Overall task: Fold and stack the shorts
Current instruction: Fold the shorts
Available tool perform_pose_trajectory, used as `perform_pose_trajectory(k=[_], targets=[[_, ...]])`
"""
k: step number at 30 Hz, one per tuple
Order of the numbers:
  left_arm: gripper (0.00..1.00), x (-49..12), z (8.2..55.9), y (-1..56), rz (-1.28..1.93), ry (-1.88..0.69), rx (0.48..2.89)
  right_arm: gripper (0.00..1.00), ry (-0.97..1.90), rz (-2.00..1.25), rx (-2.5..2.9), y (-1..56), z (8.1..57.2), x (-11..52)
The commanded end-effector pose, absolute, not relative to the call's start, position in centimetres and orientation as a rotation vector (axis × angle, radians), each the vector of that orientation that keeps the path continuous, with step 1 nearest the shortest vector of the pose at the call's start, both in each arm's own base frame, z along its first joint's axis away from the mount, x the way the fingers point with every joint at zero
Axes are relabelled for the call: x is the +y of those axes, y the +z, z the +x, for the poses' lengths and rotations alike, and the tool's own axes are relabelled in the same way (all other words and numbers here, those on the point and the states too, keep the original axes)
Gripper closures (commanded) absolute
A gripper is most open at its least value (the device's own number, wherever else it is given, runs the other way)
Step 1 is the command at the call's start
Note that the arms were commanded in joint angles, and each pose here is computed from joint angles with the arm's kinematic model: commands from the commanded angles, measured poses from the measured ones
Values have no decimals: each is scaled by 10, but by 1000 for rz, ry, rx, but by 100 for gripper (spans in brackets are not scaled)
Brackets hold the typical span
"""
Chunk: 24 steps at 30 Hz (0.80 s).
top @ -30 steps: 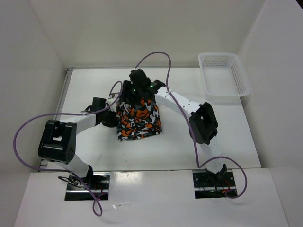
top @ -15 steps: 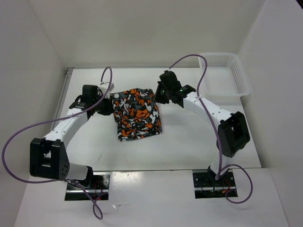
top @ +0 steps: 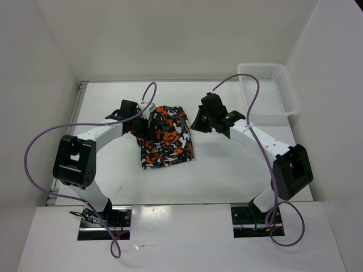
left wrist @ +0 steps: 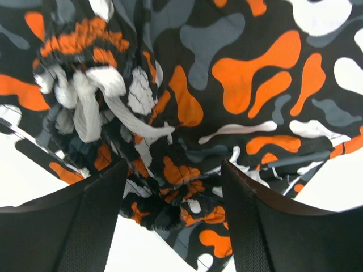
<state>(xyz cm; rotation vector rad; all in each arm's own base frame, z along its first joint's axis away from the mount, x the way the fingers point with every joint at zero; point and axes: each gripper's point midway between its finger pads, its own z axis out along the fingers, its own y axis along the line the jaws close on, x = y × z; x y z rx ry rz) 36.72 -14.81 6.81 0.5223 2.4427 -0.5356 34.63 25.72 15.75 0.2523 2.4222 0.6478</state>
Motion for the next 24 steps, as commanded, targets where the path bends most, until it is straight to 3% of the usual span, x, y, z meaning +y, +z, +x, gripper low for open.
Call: perform_pose_trajectory(k=[1, 6, 11, 12, 13, 24], targets=[[27, -154, 387, 79, 536, -519, 2353, 86, 663, 291, 2349, 174, 350, 243], [38, -164, 393, 63, 559, -557, 2350, 84, 681, 298, 2346, 174, 345, 242], [72, -166, 392, 57, 565, -549, 2356, 84, 674, 300, 2357, 170, 341, 240], [91, -164, 393, 60, 561, -535, 2349, 84, 674, 300, 2357, 169, 339, 239], [99, -161, 387, 64, 555, -522, 2368, 84, 674, 300, 2357, 169, 339, 239], [100, -126, 337, 95, 462, -623, 2392, 84, 655, 272, 2353, 169, 338, 232]])
